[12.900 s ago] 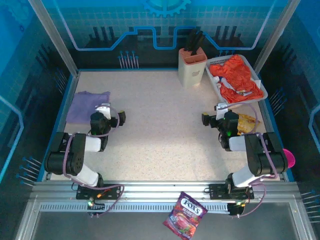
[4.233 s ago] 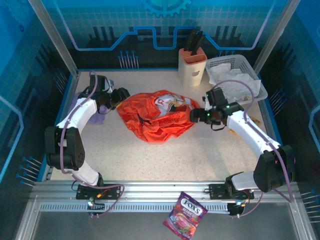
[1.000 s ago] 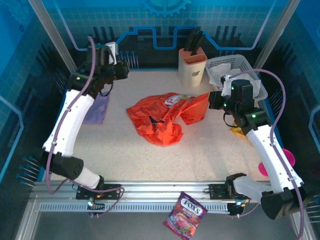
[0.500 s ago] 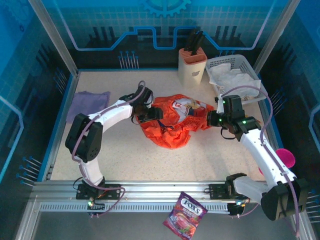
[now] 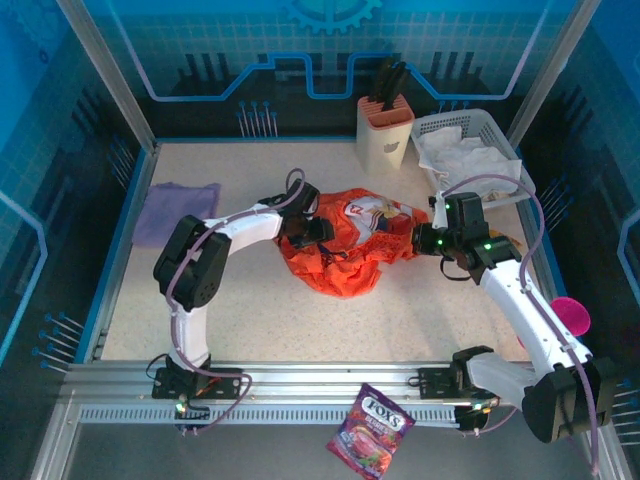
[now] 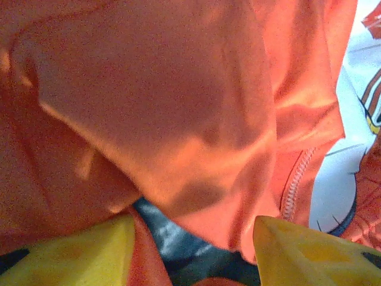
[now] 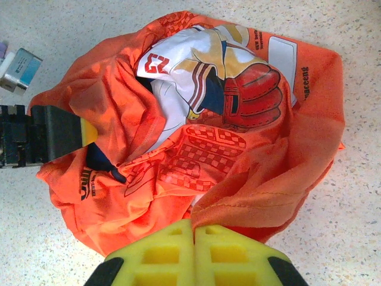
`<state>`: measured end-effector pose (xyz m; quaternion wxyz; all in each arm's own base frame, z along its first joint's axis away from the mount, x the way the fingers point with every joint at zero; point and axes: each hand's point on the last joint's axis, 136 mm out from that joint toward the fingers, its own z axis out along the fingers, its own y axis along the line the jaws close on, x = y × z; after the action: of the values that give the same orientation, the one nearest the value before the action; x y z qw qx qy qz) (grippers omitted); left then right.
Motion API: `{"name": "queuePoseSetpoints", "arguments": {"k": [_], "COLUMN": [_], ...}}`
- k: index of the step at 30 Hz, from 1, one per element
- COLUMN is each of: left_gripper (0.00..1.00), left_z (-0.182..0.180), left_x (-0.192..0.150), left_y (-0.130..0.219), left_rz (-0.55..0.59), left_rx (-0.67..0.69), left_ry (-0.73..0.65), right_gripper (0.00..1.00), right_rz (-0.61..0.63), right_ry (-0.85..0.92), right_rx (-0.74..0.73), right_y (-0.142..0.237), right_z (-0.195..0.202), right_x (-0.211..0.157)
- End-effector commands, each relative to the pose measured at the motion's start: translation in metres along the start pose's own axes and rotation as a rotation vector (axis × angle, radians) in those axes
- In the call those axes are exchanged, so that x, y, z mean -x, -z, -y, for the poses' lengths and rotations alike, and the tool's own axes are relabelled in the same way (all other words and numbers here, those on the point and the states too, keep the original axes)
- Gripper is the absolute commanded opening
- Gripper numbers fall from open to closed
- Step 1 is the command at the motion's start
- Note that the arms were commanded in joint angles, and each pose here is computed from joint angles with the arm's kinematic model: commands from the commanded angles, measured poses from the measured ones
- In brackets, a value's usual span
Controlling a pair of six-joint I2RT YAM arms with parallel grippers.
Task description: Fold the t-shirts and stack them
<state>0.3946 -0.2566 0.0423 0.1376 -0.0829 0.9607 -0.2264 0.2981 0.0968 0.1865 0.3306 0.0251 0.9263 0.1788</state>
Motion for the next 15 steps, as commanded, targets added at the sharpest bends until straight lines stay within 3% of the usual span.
{"name": "queuePoseSetpoints", "arguments": {"k": [1,10,13,15], "left_gripper": [0.54,0.44,0.38,0.24], "left_z": [0.009,0.015,0.016,0.016], "left_x": [0.012,0.028,0.031,0.032], "left_y": [-0.007,-0.011,-0.015,-0.016], "left_rz": [0.037,0.083,0.081,0.084], "left_rx": [-0.010,-0.012,-0.011,-0.012], "left_ry": [0.014,0.003,0.006,0.008], "right_gripper": [0.00,0.00,0.00,0.00], "right_rz": [0.006,0.007,0.005,0.006], "right_ry": [-0.015,-0.007,-0.011,-0.012], "right_rx": [0.012,0.006,0.009,0.009], "right_y": [0.001,0.002,0.001,0.002], "right_z": [0.001,0.001,0.001,0.001], "right_x": [0.002,0.001,0.001,0.001]}}
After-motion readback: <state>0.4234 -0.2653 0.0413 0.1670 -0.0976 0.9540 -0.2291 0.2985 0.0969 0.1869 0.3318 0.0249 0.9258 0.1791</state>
